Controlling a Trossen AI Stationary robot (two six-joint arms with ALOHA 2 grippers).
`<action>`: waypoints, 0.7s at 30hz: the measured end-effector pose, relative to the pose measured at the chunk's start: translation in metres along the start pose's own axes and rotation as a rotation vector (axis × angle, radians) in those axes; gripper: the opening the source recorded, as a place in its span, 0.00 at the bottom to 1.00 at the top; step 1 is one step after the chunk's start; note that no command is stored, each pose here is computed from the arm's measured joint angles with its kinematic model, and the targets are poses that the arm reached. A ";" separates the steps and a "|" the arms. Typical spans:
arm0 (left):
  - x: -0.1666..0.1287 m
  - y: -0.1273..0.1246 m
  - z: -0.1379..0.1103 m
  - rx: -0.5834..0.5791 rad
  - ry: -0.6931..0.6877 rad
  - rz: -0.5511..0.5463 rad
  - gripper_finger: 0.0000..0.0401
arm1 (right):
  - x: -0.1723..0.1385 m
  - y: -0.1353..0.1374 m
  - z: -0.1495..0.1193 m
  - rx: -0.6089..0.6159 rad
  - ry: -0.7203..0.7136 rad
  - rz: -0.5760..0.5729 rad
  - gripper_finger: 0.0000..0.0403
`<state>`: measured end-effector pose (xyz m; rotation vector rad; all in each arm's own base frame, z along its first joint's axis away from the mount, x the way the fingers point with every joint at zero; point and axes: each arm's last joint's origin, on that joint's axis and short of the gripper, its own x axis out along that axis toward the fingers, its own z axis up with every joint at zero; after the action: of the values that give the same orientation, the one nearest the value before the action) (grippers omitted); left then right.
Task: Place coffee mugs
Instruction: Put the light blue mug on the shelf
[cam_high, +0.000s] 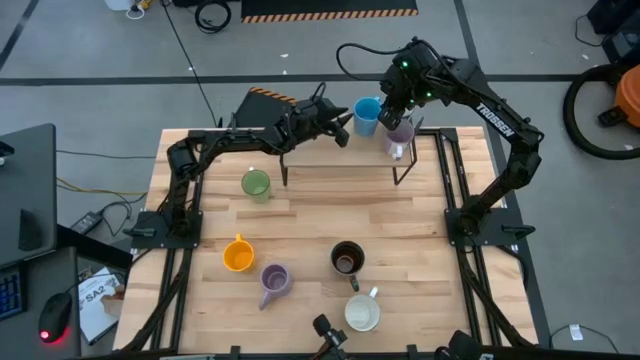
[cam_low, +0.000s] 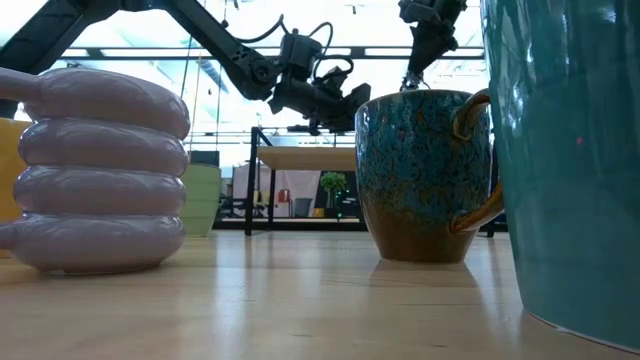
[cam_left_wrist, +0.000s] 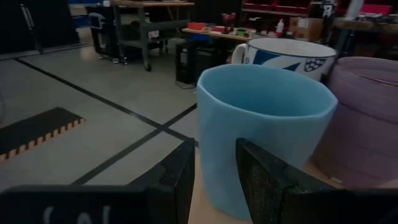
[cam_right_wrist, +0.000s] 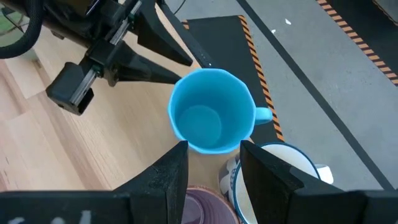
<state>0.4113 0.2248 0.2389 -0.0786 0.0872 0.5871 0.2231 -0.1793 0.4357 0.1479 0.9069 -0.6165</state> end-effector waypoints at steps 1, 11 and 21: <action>0.000 0.000 0.000 0.000 0.000 -0.007 0.31 | 0.000 0.000 0.000 -0.001 0.000 0.000 0.37; 0.000 0.001 0.001 -0.003 -0.006 -0.017 0.31 | 0.000 0.000 0.000 -0.002 -0.001 0.007 0.37; -0.001 0.005 0.002 -0.014 0.009 -0.036 0.31 | 0.000 0.000 0.000 -0.002 0.000 0.007 0.37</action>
<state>0.4081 0.2283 0.2407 -0.0960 0.0905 0.5510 0.2233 -0.1792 0.4355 0.1497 0.9067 -0.6089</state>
